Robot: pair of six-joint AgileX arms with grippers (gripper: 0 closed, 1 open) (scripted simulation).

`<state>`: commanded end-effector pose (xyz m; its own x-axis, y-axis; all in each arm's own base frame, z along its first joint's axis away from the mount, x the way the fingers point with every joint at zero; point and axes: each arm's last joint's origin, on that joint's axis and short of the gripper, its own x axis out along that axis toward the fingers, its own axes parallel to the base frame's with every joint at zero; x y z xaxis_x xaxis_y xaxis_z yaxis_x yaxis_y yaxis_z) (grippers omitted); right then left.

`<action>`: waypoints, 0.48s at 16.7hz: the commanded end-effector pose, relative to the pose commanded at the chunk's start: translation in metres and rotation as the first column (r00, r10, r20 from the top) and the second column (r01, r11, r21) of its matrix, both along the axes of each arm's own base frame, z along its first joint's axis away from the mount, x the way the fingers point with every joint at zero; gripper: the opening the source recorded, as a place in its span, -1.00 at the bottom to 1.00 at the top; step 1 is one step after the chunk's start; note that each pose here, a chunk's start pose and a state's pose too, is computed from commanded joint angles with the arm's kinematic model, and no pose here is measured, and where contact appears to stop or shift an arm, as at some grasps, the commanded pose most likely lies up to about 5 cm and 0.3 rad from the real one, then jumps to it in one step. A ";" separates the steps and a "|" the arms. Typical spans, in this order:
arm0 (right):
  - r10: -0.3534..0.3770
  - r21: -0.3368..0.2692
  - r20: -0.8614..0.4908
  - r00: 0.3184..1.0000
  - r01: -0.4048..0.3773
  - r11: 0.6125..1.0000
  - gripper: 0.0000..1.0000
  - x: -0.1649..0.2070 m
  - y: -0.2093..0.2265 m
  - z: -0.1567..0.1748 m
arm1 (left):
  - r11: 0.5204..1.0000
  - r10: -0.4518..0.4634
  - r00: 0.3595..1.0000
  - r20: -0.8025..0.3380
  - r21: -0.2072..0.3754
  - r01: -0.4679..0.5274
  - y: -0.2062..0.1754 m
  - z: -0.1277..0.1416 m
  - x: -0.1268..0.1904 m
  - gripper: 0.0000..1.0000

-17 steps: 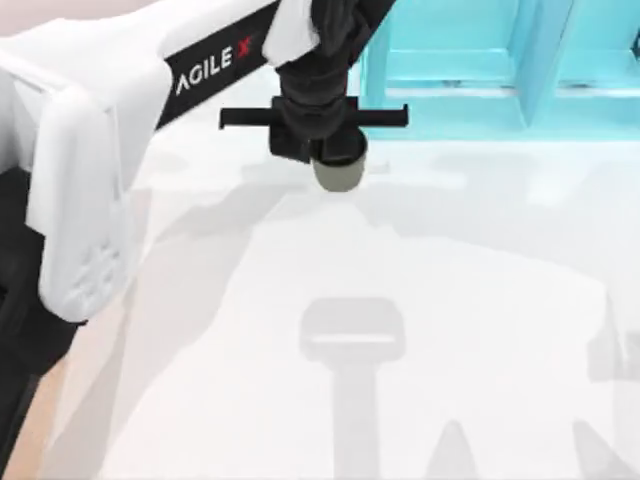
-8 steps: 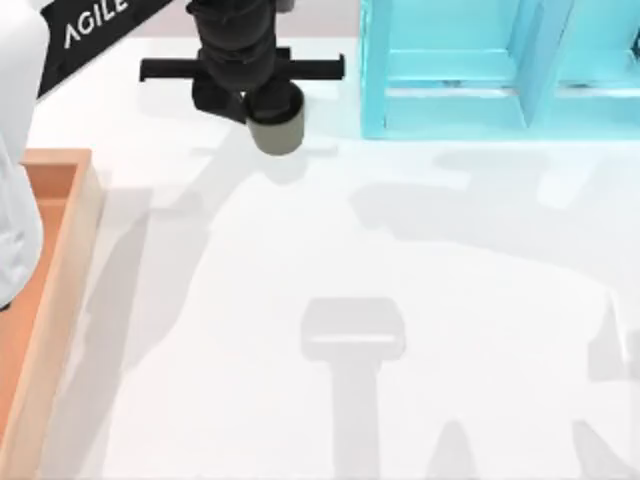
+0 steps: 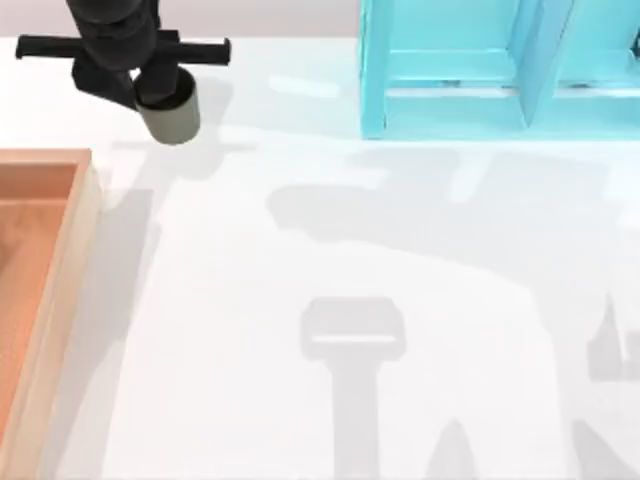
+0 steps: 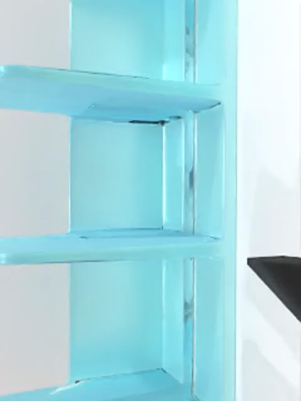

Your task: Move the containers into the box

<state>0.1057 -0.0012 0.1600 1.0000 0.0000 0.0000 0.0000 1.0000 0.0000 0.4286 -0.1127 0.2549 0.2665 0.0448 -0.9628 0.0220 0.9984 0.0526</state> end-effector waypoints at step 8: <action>0.000 0.000 0.000 1.000 0.000 1.000 1.00 0.000 0.000 0.000 | 1.000 0.006 0.990 -0.143 0.026 -0.002 0.187 0.024 -0.073 -1.00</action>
<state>0.1057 -0.0012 0.1600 1.0000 0.0000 0.0000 0.0000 1.0000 0.0000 0.3560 0.0745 0.2787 0.1255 0.0712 -0.9895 0.0273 0.9968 0.0752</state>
